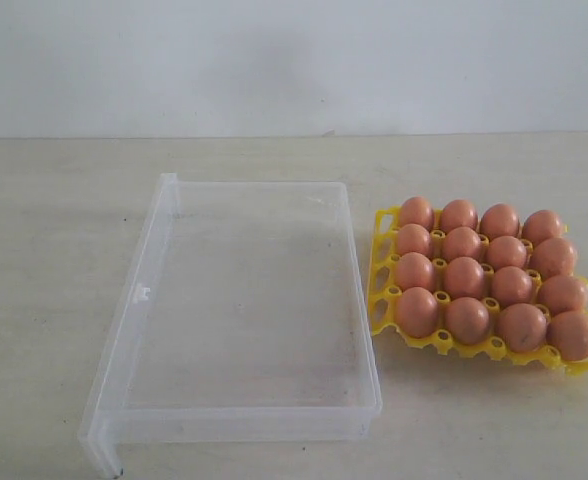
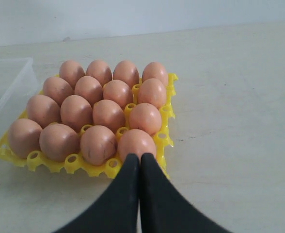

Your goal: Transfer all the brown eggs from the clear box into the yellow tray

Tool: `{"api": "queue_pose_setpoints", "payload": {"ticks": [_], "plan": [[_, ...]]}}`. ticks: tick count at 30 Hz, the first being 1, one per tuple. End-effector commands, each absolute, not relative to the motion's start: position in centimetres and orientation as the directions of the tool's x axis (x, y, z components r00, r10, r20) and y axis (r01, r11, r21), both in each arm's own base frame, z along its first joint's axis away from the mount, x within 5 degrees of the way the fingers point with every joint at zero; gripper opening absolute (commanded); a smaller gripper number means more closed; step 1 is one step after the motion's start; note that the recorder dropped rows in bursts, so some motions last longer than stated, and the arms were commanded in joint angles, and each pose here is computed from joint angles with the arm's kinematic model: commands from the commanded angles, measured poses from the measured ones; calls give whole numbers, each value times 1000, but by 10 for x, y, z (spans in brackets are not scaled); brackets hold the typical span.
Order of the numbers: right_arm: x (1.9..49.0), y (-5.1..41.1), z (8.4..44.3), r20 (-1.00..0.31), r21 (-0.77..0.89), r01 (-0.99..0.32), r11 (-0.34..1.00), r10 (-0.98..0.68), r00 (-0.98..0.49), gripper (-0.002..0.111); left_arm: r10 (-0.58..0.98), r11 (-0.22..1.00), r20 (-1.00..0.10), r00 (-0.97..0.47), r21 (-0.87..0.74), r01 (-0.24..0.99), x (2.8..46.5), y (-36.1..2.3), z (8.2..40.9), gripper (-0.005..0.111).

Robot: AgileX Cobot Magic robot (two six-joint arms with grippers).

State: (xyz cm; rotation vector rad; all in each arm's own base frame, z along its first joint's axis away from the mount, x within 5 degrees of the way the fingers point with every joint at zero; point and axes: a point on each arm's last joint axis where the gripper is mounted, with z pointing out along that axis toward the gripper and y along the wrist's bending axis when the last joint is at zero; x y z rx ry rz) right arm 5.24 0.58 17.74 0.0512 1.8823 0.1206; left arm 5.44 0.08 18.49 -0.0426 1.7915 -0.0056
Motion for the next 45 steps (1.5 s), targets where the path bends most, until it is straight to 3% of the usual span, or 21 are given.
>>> {"api": "queue_pose_setpoints", "payload": {"ticks": [1, 45], "plan": [[52, 5, 179, -951, 101, -19, 995, 91, -294, 0, -39, 999, -977, -209, -34, -24, 54, 1, 186, -4], [52, 5, 179, -952, 103, -18, 995, 93, -293, 0, -45, 998, -976, -214, -34, -53, 54, 2, 186, -4]]}}
